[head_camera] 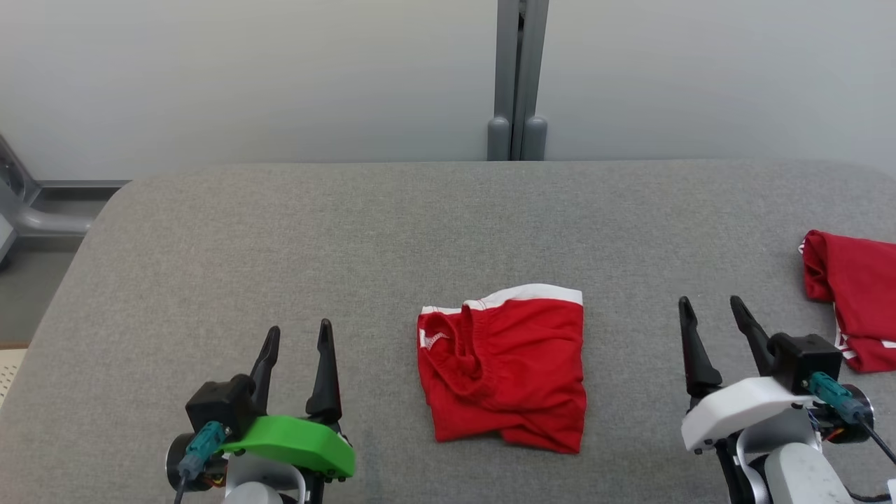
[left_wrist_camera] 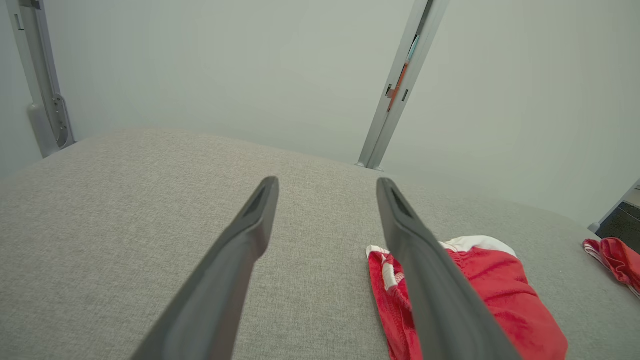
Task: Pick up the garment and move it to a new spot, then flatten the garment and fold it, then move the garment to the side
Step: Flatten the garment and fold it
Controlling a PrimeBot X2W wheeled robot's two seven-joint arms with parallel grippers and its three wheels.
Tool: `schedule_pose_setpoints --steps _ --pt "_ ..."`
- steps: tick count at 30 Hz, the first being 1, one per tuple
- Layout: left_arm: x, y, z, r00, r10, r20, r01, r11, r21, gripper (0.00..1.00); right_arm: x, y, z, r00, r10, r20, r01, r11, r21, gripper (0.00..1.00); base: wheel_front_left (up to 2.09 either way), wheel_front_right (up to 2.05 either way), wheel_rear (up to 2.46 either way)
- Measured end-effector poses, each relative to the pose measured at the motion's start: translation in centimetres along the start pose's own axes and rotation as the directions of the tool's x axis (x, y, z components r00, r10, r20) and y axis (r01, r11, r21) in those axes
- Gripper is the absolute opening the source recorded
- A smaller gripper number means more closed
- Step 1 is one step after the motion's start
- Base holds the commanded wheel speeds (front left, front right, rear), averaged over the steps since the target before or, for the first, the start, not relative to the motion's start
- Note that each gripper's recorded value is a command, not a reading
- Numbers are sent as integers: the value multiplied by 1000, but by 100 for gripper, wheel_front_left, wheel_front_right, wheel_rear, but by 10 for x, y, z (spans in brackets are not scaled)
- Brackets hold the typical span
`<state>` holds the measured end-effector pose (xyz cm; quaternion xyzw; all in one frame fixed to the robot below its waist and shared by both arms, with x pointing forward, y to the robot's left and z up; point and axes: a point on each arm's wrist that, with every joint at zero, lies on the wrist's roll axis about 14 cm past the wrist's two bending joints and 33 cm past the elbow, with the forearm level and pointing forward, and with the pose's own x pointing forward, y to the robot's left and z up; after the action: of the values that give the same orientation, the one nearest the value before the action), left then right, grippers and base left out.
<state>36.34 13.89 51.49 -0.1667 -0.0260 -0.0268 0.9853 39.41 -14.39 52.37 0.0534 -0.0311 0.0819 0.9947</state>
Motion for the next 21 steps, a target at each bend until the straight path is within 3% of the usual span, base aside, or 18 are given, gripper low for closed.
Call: schedule_pose_setpoints --steps 10,21 --pt "-17 11 -7 1000 24 -14 -24 999 35 100 -25 -5 0 1000 -24 -1 24 1000 18 100 0 0 0" --pt "-20 17 -17 998 35 -47 -32 998 57 100 -28 -1 -2 1000 -13 -12 13 1000 20 100 0 0 0"
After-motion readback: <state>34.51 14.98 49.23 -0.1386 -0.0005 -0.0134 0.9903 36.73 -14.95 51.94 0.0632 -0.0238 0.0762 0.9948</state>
